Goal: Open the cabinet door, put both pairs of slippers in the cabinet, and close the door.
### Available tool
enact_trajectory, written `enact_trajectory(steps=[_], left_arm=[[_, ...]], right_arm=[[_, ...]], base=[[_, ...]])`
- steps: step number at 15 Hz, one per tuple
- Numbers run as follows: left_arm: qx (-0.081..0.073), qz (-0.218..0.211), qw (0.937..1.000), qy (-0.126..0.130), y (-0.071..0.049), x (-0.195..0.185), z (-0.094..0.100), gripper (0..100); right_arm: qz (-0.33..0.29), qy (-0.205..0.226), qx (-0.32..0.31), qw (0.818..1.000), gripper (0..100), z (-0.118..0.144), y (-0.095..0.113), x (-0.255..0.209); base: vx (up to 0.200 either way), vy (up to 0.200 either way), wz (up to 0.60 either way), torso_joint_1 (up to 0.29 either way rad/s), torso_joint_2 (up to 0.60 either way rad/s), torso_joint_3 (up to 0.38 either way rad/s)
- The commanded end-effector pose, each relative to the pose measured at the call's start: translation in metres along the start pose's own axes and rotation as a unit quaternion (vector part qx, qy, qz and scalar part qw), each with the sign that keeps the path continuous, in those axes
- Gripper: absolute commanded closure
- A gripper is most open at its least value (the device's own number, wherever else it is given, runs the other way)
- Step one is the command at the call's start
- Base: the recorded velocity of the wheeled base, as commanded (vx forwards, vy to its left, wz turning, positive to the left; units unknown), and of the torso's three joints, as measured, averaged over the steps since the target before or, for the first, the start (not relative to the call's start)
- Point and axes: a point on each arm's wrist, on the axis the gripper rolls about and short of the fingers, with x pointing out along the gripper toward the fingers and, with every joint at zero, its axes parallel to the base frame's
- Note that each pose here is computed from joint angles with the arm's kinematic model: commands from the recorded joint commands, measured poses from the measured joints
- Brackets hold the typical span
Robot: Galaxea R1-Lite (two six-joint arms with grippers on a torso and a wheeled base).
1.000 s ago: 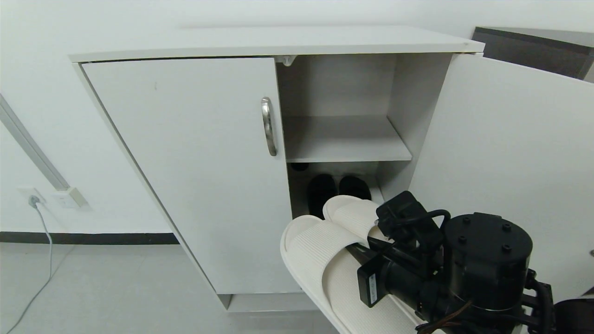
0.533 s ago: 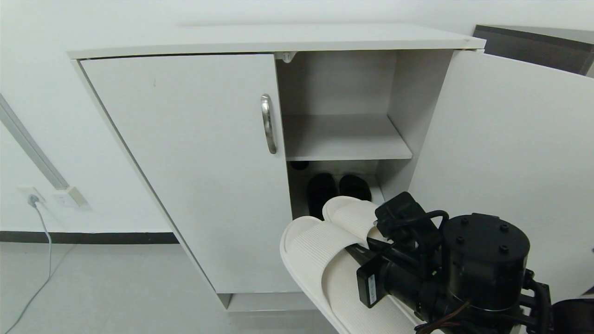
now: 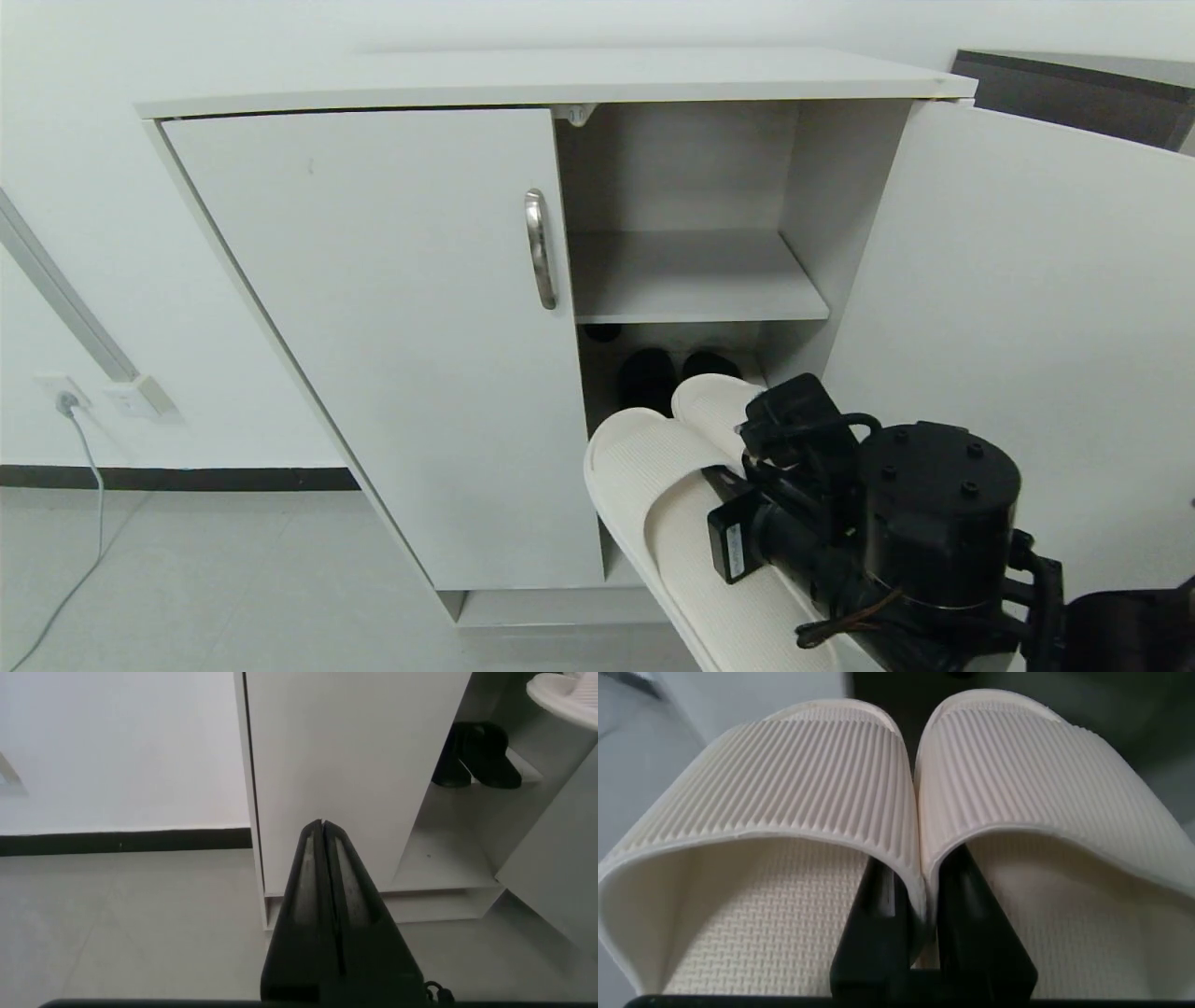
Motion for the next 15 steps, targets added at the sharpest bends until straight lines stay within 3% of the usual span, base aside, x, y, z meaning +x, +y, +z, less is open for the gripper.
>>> enact_trajectory(steps=[1,5,10,15], left_arm=[[0.000,0.000,1.0000,0.000,0.000,0.000,0.000,100],[0.000,0.000,1.0000,0.001,0.000,0.000,0.000,100],[0.001,0.000,1.0000,0.000,0.000,0.000,0.000,100],[0.000,0.000,1.0000,0.001,0.000,0.000,0.000,100]], right_arm=[[-0.045,0.017,0.012,0.999,100,0.005,0.009,0.018],[-0.116,0.049,0.050,0.991,100,0.038,0.022,0.015],[-0.180,-0.006,0.083,0.980,100,0.086,0.028,0.023],[-0.207,0.006,0.075,0.975,100,0.082,0.019,0.042]], base=[[0.000,0.000,0.00,0.000,0.00,0.000],[0.000,0.000,0.00,0.000,0.00,0.000],[0.000,0.000,0.00,0.000,0.00,0.000],[0.000,0.000,0.00,0.000,0.00,0.000]])
